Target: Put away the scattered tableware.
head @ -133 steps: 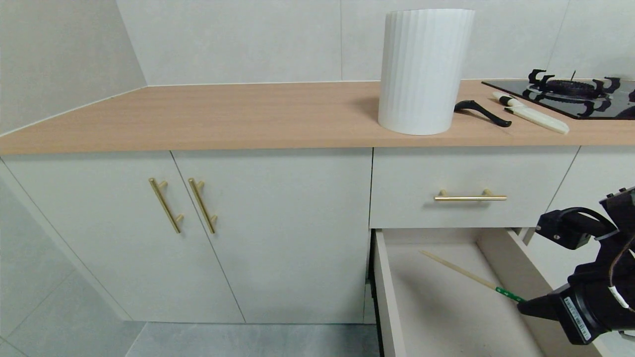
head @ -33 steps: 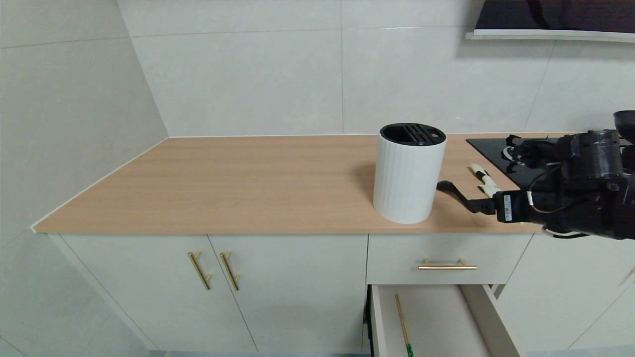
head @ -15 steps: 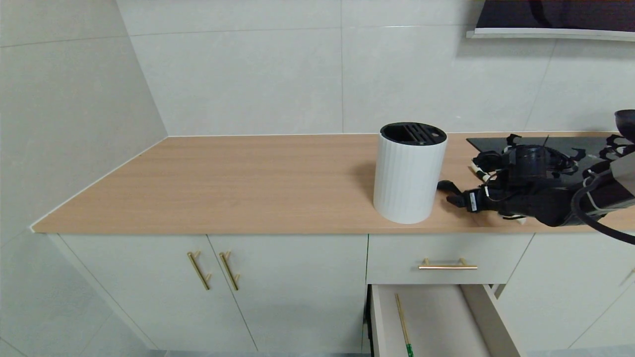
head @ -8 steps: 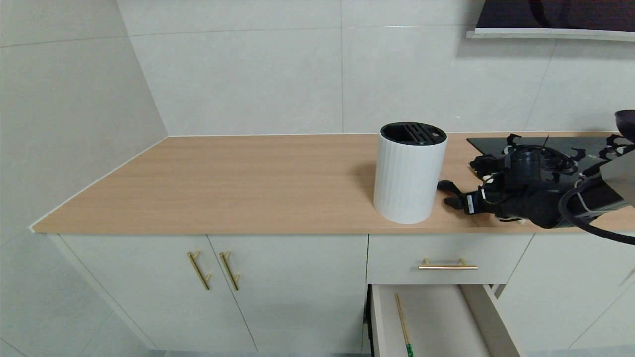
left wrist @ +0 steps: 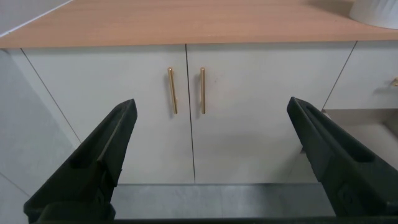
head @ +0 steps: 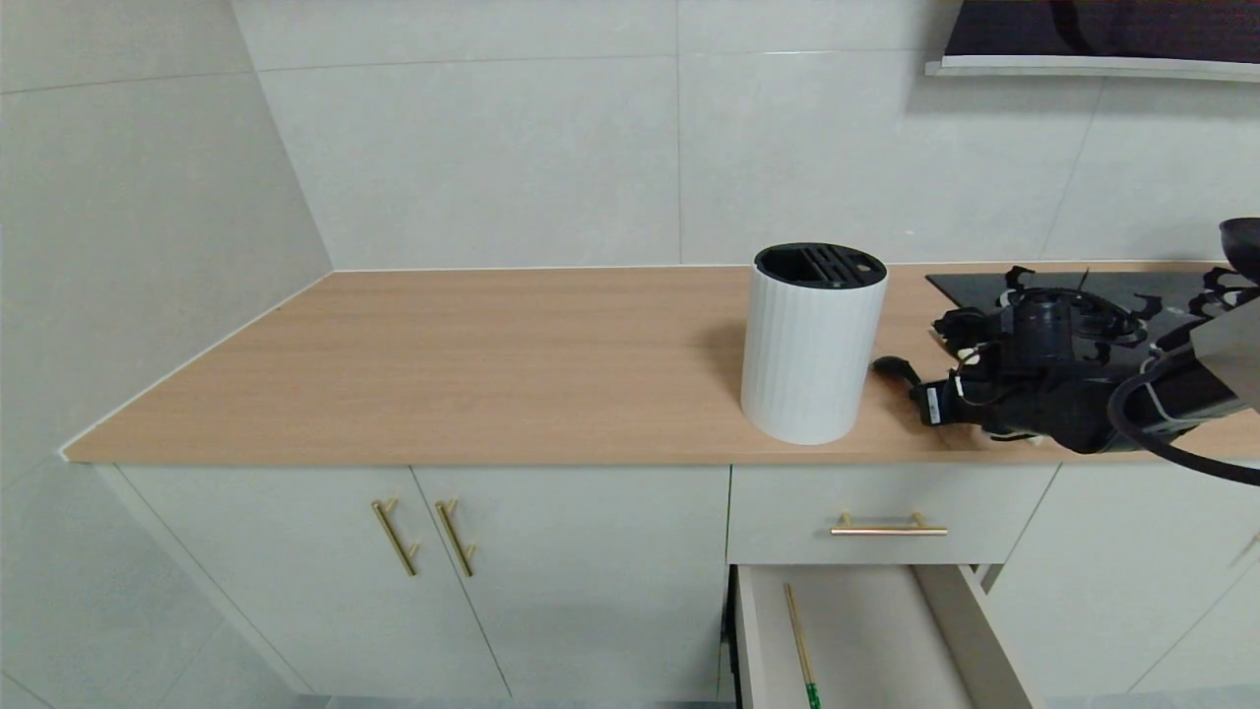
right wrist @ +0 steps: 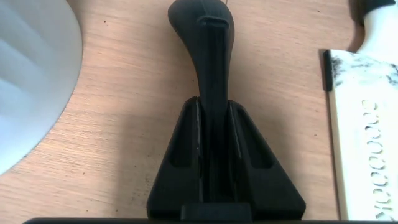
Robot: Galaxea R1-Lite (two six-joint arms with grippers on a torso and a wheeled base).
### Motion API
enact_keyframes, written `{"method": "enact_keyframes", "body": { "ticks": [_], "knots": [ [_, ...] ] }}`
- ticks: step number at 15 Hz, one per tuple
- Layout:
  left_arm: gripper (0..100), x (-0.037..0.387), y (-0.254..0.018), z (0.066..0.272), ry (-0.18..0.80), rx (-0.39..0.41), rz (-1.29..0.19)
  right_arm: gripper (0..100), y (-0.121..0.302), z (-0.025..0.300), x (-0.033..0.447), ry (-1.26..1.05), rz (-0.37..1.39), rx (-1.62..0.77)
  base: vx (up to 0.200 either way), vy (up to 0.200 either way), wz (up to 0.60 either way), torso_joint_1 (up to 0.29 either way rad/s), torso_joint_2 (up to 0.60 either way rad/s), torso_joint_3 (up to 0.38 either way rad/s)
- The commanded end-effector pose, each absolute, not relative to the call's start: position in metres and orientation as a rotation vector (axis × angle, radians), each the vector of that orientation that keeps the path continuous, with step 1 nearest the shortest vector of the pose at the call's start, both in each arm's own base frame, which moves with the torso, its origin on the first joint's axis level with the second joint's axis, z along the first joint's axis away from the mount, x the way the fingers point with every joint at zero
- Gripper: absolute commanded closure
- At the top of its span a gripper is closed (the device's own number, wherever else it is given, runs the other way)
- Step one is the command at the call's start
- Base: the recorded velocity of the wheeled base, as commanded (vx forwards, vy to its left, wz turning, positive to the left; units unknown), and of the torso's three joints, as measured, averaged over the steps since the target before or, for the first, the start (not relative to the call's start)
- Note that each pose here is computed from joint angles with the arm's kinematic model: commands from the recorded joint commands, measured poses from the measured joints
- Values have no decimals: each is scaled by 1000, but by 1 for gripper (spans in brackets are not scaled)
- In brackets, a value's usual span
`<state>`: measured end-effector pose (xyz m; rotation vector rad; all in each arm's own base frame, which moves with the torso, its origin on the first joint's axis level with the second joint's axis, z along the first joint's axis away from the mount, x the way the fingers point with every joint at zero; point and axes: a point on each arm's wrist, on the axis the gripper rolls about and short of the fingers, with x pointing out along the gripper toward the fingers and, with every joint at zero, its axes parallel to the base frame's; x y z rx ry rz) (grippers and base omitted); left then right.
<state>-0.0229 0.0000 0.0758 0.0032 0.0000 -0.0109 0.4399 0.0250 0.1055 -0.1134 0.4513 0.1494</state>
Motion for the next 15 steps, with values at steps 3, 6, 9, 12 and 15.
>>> {"method": "enact_keyframes", "body": {
  "ticks": [3,6,9,12,15],
  "knots": [
    [0,-23,0,76,0,3,-11,100,39,147,406,428,144,-40,0,0,0,0,0,0],
    [0,-23,0,76,0,3,-11,100,50,169,364,451,113,-13,0,0,0,0,0,0],
    [0,-23,0,76,0,3,-11,100,55,177,302,490,89,-22,0,0,0,0,0,0],
    [0,-23,0,76,0,3,-11,100,50,173,257,536,90,-12,0,0,0,0,0,0],
    [0,-23,0,76,0,3,-11,100,45,160,234,579,89,-16,0,0,0,0,0,0]
  ]
}}
